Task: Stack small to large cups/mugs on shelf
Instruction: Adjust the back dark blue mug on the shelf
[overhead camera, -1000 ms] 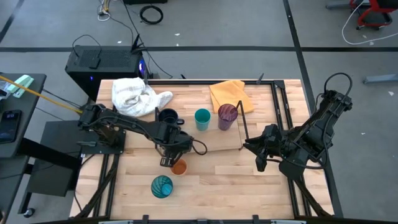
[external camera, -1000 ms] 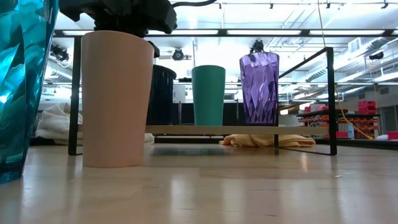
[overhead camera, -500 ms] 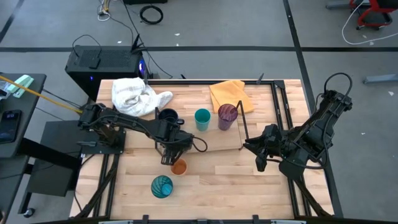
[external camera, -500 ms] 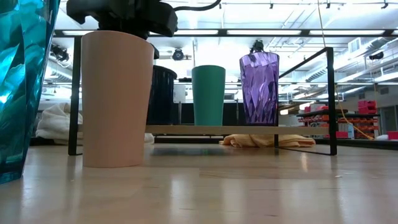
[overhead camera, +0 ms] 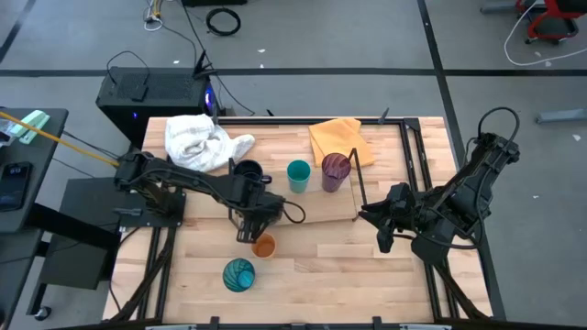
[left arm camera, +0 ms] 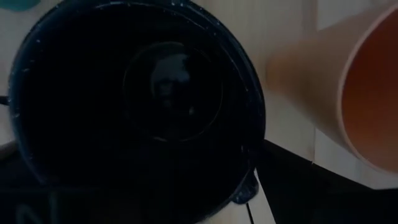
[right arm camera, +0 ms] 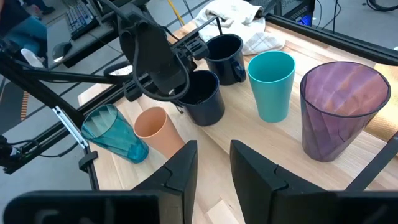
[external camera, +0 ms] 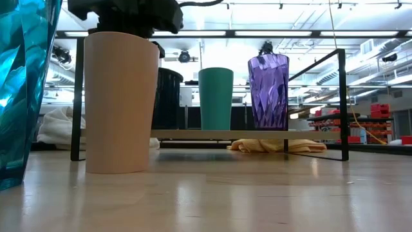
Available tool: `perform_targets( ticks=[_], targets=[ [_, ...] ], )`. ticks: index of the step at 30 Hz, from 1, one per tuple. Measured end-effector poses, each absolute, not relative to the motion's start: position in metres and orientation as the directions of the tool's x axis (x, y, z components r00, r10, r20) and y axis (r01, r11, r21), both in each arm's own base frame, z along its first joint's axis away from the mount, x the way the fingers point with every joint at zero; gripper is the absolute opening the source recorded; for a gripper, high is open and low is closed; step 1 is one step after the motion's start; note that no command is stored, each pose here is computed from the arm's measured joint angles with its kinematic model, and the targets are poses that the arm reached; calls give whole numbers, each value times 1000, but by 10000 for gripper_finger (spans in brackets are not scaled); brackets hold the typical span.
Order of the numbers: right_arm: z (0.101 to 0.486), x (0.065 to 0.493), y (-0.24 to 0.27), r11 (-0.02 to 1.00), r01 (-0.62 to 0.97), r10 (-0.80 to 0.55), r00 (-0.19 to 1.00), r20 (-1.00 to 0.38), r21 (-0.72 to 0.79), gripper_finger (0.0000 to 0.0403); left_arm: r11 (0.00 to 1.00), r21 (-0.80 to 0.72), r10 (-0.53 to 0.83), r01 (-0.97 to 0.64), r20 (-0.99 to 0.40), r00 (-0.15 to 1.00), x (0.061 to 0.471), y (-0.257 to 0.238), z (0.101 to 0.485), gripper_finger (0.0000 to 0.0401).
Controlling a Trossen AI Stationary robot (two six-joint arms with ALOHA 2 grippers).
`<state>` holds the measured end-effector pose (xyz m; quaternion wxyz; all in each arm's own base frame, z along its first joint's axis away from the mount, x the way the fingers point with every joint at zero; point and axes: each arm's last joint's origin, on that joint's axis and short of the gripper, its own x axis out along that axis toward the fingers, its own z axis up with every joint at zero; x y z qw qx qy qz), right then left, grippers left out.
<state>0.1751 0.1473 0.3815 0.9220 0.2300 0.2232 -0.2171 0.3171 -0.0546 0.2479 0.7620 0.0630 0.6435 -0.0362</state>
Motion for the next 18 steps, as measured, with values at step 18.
perform_targets(
  ticks=[18],
  targets=[
    [382, 175, 147, 800, 501, -294, 806, -513, 329, 103, 979, 146, 99, 142, -950, 295, 323, -53, 314, 220]
  ],
)
